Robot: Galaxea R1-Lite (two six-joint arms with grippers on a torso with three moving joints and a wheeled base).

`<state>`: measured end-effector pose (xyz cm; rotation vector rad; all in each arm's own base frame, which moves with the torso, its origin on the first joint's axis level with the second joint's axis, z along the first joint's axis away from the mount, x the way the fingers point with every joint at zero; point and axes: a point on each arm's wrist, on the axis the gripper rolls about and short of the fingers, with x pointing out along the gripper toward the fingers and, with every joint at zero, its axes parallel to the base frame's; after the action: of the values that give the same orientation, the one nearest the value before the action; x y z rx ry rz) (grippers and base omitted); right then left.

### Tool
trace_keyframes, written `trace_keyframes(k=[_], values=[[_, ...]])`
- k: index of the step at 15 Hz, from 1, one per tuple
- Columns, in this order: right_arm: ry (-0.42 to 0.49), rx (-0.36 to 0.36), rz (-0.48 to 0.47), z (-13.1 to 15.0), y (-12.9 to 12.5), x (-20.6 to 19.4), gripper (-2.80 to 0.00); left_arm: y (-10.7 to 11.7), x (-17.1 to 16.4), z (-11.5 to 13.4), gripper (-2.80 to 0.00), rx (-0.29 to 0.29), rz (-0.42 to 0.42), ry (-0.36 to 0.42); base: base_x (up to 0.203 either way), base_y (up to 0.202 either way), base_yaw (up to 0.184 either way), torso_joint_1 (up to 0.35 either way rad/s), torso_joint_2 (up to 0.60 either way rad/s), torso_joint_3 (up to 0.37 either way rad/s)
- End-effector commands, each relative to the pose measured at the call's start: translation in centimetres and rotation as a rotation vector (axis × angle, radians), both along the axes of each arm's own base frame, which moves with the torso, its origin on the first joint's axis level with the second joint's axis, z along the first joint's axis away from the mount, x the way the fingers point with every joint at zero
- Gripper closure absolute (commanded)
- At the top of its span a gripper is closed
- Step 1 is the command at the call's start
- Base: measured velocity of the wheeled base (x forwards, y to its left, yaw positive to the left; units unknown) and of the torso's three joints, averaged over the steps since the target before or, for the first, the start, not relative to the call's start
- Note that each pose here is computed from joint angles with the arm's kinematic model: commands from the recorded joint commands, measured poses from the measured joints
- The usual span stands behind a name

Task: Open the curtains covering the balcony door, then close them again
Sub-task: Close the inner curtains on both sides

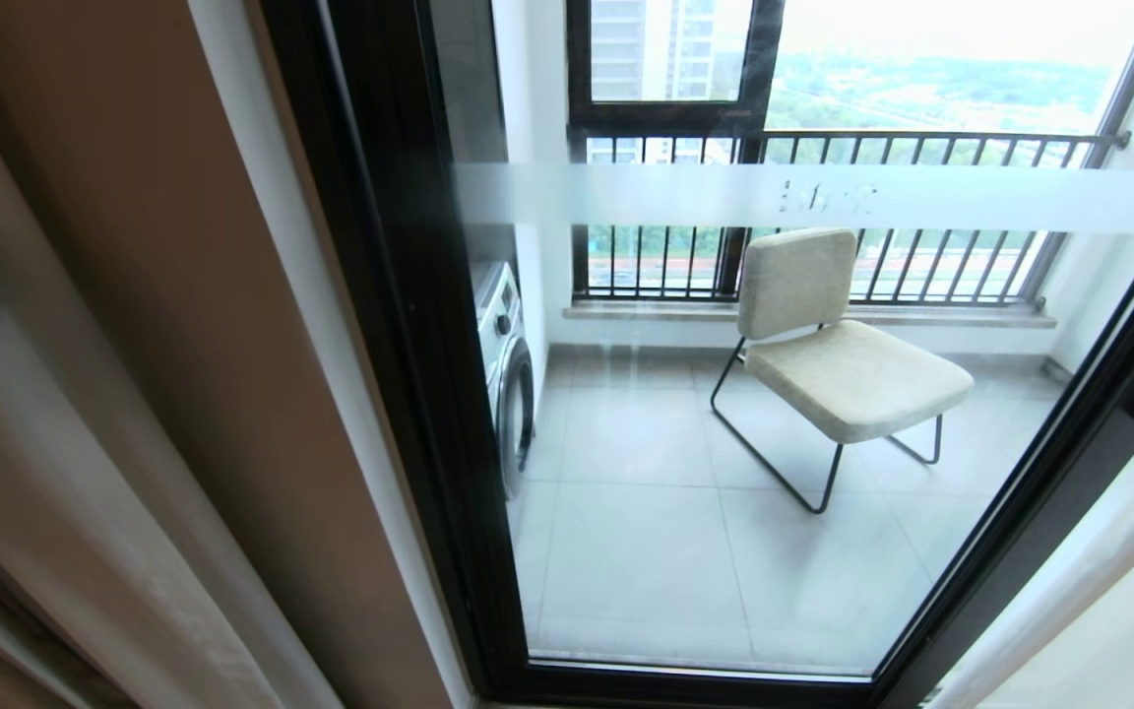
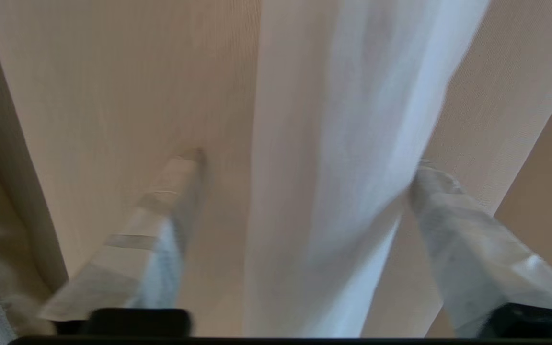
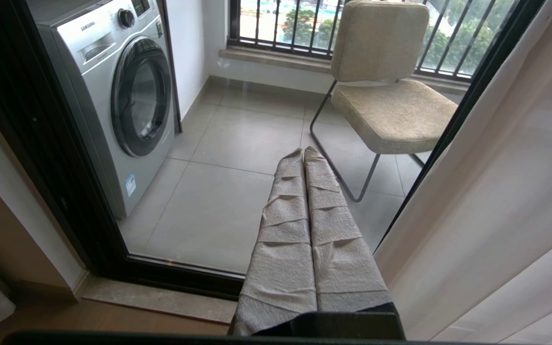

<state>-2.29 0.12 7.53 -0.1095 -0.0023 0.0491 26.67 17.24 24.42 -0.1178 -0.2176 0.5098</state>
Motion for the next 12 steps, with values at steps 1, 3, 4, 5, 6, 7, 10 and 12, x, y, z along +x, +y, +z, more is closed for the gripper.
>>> trace_keyframes(k=[1, 3, 4, 5, 6, 7, 10, 12], values=[[0.001, -0.001, 0.0, 0.0, 0.0, 0.0, 0.0, -0.2, 0.2, 0.0, 0.0, -0.001, -0.01, -0.004, 0.0, 0.0, 0.0, 0.0, 0.0, 0.0], [0.002, -0.001, 0.001, 0.0, 0.0, 0.0, 0.0, -0.3, 0.3, -0.1, 0.0, -0.003, -0.015, -0.003, 0.0, 0.0, 0.0, 0.0, 0.0, 0.0], [0.001, -0.001, 0.001, 0.0, 0.0, 0.0, 0.0, -0.3, 0.3, -0.2, 0.0, -0.004, -0.015, -0.002, 0.0, 0.0, 0.0, 0.0, 0.0, 0.0], [0.001, -0.001, 0.001, 0.0, 0.0, 0.0, 0.0, -0.3, 0.4, -0.2, 0.0, -0.006, -0.017, 0.001, 0.0, 0.0, 0.0, 0.0, 0.0, 0.0], [0.002, -0.001, 0.002, 0.0, 0.0, 0.0, 0.0, -0.5, 0.5, -0.3, 0.0, -0.006, -0.024, 0.002, 0.0, 0.0, 0.0, 0.0, 0.0, 0.0], [0.001, -0.001, 0.002, 0.0, 0.0, 0.0, 0.0, -0.8, 0.6, -0.3, 0.0, -0.006, -0.033, 0.002, 0.0, 0.0, 0.0, 0.0, 0.0, 0.0], [0.001, -0.001, 0.001, 0.0, 0.0, 0.0, 0.0, -1.3, 0.9, -0.2, 0.0, -0.005, -0.053, 0.0, 0.0, 0.0, 0.0, 0.0, 0.0, 0.0], [0.001, -0.001, 0.002, 0.0, 0.0, 0.0, 0.0, -1.7, 0.9, 0.0, 0.0, 0.0, -0.065, -0.007, 0.0, 0.0, 0.0, 0.0, 0.0, 0.0]])
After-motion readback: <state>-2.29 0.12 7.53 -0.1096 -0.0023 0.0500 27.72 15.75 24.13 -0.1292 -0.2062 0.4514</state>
